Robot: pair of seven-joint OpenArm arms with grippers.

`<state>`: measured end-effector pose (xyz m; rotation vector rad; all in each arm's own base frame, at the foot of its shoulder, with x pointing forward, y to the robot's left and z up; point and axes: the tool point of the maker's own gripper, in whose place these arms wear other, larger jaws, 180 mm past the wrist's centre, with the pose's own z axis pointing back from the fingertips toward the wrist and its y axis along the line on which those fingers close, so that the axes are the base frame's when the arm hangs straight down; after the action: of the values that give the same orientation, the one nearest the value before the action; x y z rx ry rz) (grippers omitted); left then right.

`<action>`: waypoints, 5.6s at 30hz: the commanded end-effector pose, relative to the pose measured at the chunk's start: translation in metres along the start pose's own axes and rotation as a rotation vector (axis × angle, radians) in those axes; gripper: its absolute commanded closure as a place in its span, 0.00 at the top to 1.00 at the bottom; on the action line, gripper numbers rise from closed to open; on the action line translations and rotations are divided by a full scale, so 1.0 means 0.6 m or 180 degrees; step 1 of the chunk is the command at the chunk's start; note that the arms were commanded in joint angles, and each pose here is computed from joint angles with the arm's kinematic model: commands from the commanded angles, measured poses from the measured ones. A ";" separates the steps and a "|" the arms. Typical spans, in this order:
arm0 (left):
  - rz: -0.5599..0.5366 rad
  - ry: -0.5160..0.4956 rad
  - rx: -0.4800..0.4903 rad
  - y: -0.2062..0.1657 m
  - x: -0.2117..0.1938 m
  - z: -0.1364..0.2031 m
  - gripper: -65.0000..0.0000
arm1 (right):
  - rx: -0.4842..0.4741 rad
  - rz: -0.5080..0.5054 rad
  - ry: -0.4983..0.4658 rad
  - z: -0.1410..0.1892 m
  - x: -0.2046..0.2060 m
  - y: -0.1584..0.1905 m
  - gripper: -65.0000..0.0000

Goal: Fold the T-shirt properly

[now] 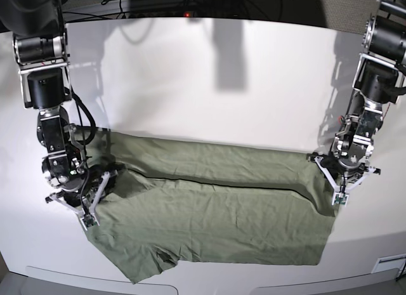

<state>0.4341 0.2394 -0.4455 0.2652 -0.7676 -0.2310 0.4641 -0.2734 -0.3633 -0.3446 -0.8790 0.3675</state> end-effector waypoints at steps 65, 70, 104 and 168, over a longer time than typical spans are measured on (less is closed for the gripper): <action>0.0020 0.0073 0.0005 0.002 -0.001 0.000 0.24 | 0.0797 -0.0528 0.0397 -0.024 0.099 0.141 0.42; 0.0015 0.0116 -0.0006 -0.002 -0.013 0.000 0.24 | 0.0810 -0.0518 0.0560 -0.022 0.072 0.143 0.42; -0.0102 -0.0065 -0.0013 -0.010 0.005 0.008 0.24 | 0.0598 -0.0447 -0.0313 0.094 0.116 0.087 0.42; -0.0076 0.0951 -0.0851 -0.168 -0.296 0.170 0.24 | 0.1209 -0.0591 0.1127 0.181 -0.303 0.134 0.41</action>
<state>0.2999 0.1780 -0.4712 0.0884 -0.7813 -0.2986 0.2724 -0.2592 -0.4500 0.0548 -0.5565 0.2652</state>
